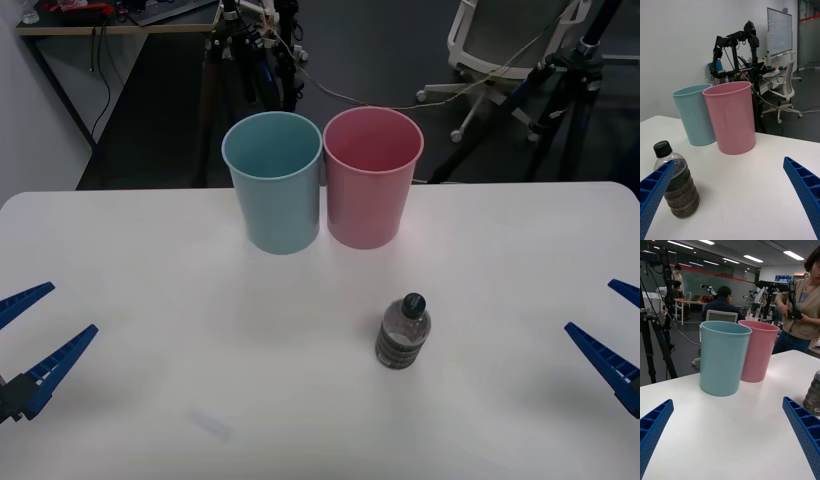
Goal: Grasp the object on the table and drop it into the matching bin: aluminum can to the light blue bin, PET bottle to the pink bin.
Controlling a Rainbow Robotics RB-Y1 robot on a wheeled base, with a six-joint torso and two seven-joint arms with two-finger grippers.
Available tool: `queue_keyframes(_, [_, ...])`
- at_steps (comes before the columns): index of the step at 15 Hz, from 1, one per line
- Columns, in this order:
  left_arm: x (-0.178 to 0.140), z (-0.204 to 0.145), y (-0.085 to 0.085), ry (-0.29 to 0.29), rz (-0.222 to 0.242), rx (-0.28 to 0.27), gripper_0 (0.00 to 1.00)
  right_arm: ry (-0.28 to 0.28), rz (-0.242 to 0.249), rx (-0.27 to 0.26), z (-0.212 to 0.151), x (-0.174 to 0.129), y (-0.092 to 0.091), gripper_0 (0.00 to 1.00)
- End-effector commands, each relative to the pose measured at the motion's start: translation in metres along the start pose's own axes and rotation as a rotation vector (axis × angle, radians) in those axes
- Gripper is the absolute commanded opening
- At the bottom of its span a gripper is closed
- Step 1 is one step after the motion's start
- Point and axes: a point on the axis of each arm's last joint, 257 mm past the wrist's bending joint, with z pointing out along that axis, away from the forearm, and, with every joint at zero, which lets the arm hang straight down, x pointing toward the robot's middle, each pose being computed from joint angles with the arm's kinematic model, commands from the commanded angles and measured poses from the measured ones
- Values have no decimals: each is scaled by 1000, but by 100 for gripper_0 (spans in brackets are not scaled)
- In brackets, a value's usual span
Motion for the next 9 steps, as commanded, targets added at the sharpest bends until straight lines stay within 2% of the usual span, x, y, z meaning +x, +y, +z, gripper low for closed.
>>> queue_keyframes(1, [0,0,0,0,0,0,100,-30,-5,6,6,-8,-2,100])
queue_keyframes(3, [0,0,0,0,0,0,100,-44,-28,4,8,-15,-3,100])
queue_keyframes(5, [0,0,0,0,0,0,100,-38,-25,6,5,-12,-2,100])
queue_keyframes(9, [0,0,0,0,0,0,100,10,-34,-8,-4,1,9,100])
